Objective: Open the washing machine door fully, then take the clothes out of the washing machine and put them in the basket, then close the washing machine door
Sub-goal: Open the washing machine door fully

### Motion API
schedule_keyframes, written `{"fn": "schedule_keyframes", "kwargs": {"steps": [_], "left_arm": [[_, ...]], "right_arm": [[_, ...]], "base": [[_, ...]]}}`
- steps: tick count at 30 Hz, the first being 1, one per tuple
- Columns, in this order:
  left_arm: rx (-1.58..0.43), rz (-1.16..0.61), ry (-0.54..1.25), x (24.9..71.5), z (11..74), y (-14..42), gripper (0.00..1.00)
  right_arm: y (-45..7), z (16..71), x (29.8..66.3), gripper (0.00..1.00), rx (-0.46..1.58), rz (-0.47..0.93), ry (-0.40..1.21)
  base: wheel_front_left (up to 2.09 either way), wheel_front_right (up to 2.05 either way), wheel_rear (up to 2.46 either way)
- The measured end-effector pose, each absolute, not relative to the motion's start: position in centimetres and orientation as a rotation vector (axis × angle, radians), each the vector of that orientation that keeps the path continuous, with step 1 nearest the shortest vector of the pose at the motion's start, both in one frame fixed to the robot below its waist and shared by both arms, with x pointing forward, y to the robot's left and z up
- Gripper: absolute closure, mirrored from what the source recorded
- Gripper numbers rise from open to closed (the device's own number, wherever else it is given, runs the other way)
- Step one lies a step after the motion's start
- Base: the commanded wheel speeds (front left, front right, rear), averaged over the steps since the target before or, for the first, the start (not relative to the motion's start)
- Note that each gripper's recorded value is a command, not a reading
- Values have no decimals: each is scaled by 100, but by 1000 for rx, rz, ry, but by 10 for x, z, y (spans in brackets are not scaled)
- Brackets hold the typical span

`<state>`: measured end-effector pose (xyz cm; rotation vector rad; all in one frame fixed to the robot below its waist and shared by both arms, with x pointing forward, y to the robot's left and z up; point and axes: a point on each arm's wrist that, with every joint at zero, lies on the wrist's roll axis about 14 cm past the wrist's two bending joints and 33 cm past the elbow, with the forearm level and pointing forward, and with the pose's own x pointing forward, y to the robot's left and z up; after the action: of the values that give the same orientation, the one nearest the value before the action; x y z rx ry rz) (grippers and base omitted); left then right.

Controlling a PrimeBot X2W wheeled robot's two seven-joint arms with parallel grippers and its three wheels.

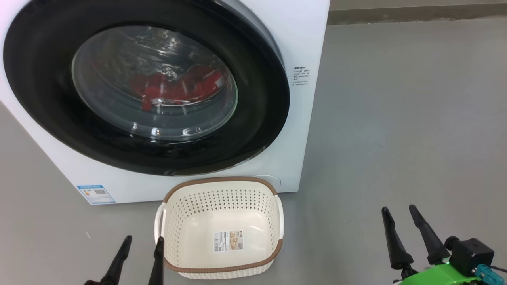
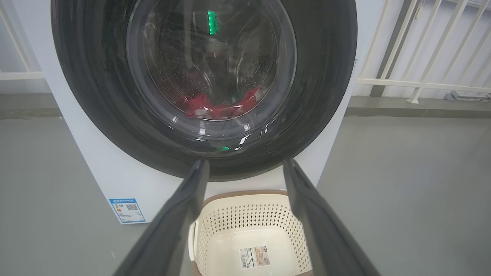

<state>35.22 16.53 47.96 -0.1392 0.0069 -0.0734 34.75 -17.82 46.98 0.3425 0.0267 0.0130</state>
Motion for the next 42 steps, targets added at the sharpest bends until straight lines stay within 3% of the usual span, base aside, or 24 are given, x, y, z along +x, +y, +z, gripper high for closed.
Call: {"fn": "schedule_keyframes", "kwargs": {"steps": [1, 2, 3, 15, 21, 33, 42], "left_arm": [[-139, -73, 7, 352, 479, 166, 0], [-140, -76, 7, 352, 479, 165, 0], [-141, -79, 7, 352, 479, 165, 0], [-143, -92, 10, 360, 478, 160, 0], [-147, -83, 3, 367, 480, 164, 0], [-167, -43, 24, 378, 472, 176, 0], [-173, -21, 40, 391, 465, 183, 0]], "right_arm": [[-177, 473, 349, 62, 353, 16, 16], [-176, 477, 350, 92, 365, 19, 3], [-176, 482, 352, 100, 386, 19, -14], [-173, 574, 422, 100, 651, 72, -283], [-155, 601, 460, 100, 709, 139, -328], [-106, 614, 528, 100, 818, 312, -248], [-80, 611, 571, 100, 918, 442, -45]], "base": [[0, 0, 0], [0, 0, 0], [0, 0, 0], [0, 0, 0], [0, 0, 0], [0, 0, 0], [0, 0, 0]]}}
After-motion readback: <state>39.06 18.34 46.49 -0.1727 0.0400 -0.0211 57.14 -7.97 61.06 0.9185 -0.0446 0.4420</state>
